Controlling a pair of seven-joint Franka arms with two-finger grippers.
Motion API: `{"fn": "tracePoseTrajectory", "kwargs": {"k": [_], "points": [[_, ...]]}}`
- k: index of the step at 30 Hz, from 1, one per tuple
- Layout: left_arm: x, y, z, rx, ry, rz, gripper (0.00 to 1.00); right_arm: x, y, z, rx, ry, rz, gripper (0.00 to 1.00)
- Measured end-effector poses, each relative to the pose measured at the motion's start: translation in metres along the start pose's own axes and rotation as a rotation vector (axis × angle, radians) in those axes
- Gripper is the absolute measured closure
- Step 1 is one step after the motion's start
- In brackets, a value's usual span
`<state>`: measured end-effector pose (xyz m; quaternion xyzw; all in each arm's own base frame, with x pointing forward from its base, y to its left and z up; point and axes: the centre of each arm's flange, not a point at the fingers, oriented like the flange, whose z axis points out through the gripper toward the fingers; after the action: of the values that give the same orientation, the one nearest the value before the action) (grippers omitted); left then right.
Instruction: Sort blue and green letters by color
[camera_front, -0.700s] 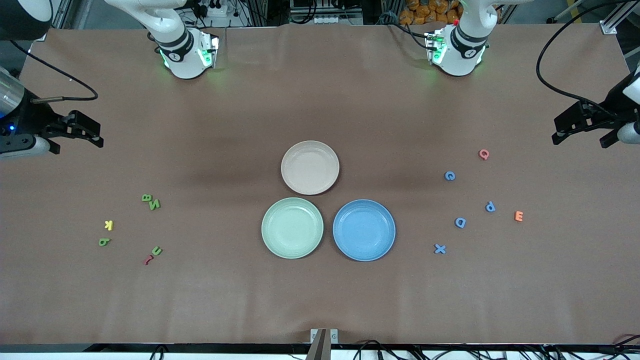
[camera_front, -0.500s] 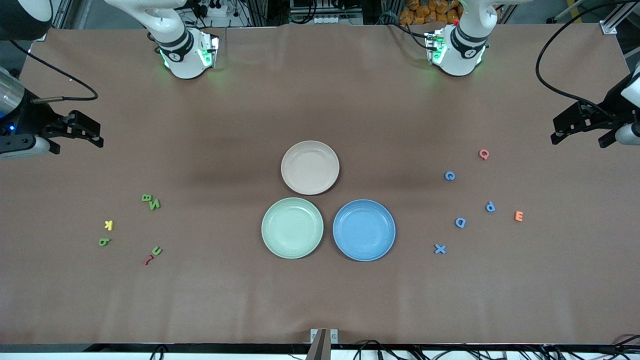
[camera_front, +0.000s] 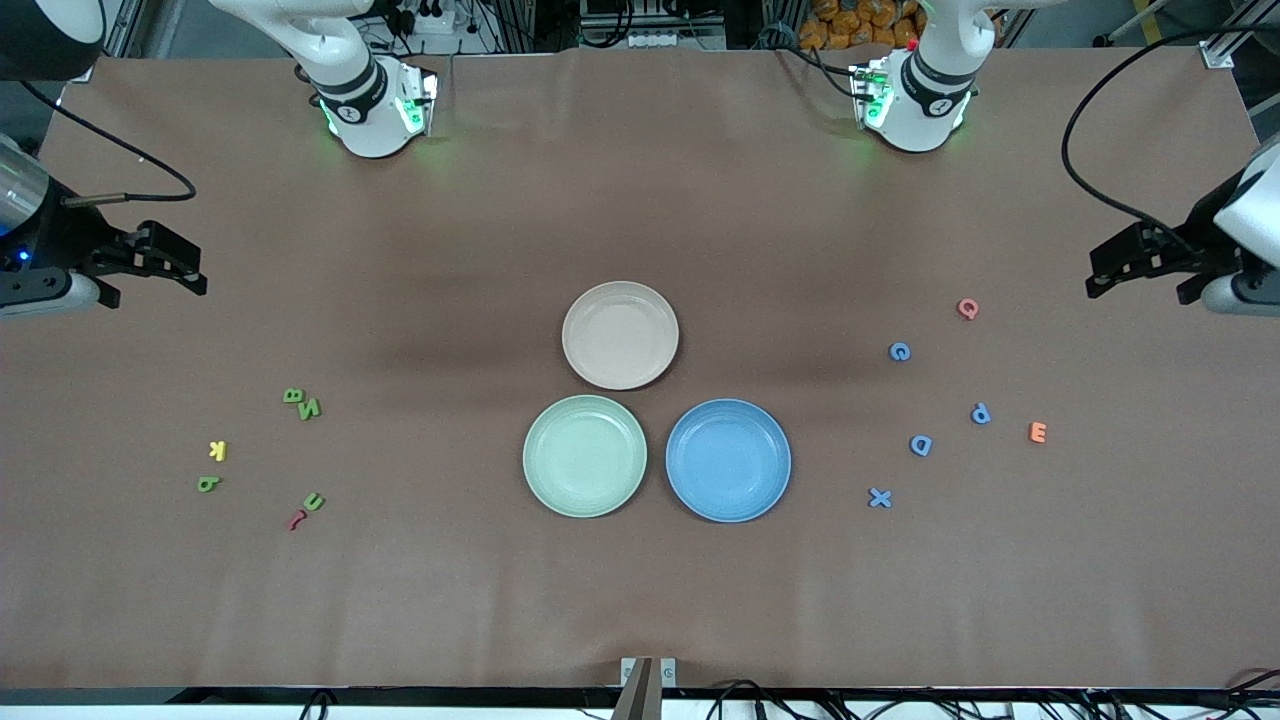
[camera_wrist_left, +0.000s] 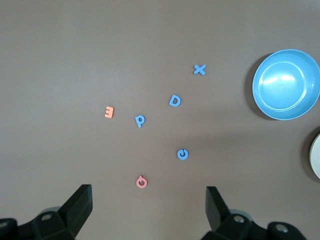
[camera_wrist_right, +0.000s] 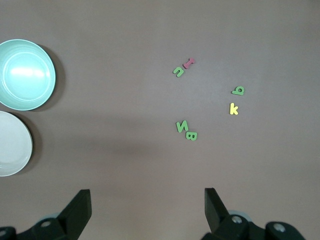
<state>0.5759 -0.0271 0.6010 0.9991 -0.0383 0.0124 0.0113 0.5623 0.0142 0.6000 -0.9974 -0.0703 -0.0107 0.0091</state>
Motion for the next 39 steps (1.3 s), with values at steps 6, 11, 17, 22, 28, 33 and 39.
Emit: {"fn": "tracePoseTrajectory", "kwargs": {"k": [6,11,17,22,28,33,39], "points": [[0.019,-0.001,0.05,-0.002,-0.06,-0.02,0.0,0.002,0.009,0.005,-0.001,0.005,0.015,0.0],[0.038,0.002,0.108,-0.002,-0.047,-0.032,0.0,0.01,0.036,0.029,0.0,0.001,0.037,0.0],[0.042,0.019,0.184,-0.003,0.019,-0.05,0.0,0.025,0.078,0.077,0.008,-0.022,0.012,0.0],[0.035,0.032,0.235,0.011,0.047,-0.021,0.0,0.037,0.101,0.112,0.01,-0.024,0.017,0.0],[0.035,0.048,0.284,0.102,0.032,0.097,0.0,0.054,0.121,0.154,0.004,0.001,-0.005,0.0],[0.039,0.05,0.316,0.12,0.027,0.155,0.0,0.06,0.15,0.196,0.003,0.007,0.002,0.0],[0.043,0.047,0.346,0.117,-0.005,0.262,0.0,0.066,0.172,0.248,0.004,0.009,0.0,0.0]]}}
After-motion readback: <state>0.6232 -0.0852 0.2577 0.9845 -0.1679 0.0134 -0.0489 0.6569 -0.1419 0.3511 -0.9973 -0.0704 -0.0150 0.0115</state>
